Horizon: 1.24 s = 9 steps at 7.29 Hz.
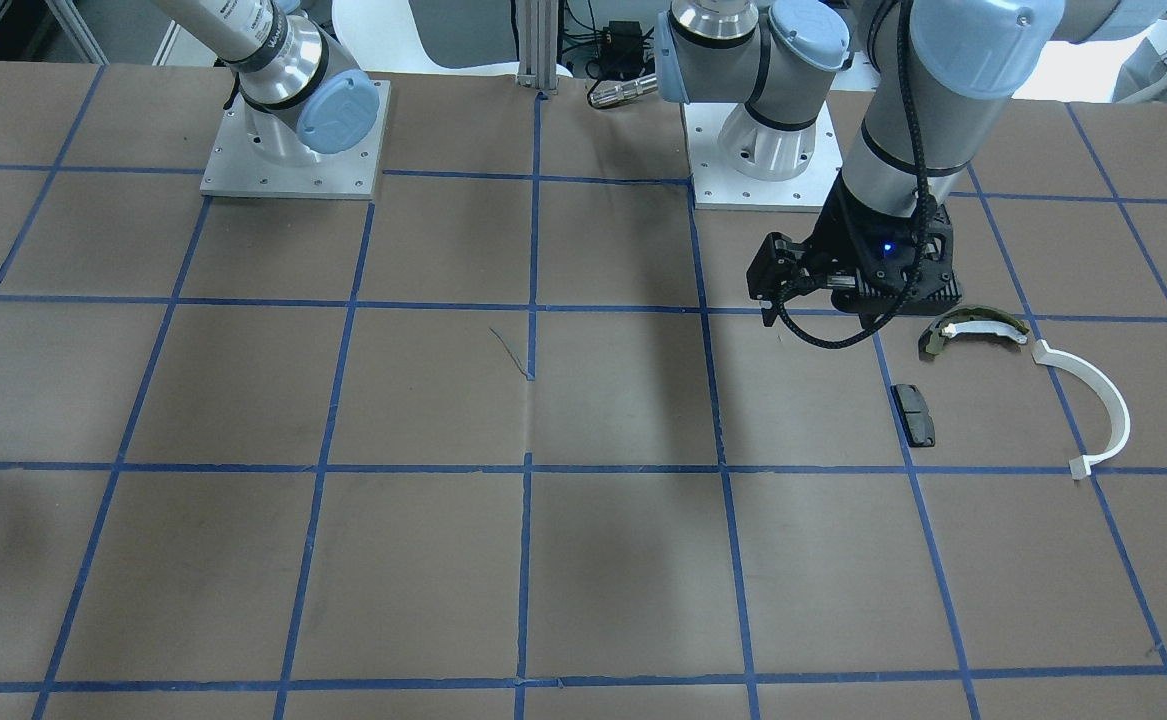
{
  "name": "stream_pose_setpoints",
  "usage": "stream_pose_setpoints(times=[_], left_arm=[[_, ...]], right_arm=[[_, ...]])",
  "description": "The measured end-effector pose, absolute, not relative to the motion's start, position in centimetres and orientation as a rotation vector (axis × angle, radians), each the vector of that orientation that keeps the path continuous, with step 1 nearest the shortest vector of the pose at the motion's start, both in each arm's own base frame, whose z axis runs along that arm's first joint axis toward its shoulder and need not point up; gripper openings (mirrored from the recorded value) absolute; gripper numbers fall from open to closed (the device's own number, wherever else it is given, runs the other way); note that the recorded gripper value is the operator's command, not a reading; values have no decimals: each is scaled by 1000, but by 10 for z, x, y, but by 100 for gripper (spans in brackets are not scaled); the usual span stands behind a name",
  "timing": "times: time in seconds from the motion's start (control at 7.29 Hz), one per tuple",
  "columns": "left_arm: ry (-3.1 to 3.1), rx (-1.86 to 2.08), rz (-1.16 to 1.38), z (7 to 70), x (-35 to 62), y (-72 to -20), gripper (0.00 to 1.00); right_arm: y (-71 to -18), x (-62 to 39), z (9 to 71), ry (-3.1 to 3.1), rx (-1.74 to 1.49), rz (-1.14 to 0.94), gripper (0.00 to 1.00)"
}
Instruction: Place bearing gear from tray to pile
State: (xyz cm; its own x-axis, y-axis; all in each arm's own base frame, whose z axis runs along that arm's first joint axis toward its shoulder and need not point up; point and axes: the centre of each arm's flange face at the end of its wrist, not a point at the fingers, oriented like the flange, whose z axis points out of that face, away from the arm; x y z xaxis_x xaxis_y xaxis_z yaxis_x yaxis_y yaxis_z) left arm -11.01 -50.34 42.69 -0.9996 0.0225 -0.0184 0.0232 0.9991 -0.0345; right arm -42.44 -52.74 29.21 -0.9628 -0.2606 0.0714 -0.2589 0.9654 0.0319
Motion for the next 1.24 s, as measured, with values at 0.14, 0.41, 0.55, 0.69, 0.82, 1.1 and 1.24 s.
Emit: stream_pose_setpoints(times=[0.14, 0.41, 0.55, 0.69, 0.82, 1.1, 1.24], left_arm=[[3123, 36, -52, 426, -110, -503, 100], [3120, 37, -43, 423, -110, -503, 100], [3114, 37, -40, 420, -109, -503, 100], [3109, 36, -35, 417, -109, -504, 100], [3106, 36, -32, 415, -108, -505, 100], [3103, 38, -30, 414, -108, -505, 100], [3103, 38, -26, 413, -108, -506, 100]], right_arm=[[-527, -435, 270, -3056, 426, -30, 91], [-527, -444, 246, -3076, 459, -27, 87], [-529, -449, 234, -3079, 458, -13, 86], [-530, -454, 222, -3080, 456, -1, 84], [-530, -457, 211, -3086, 457, 0, 84], [-531, -459, 195, -3108, 456, 0, 73], [-531, -458, 190, -3115, 459, -2, 68]])
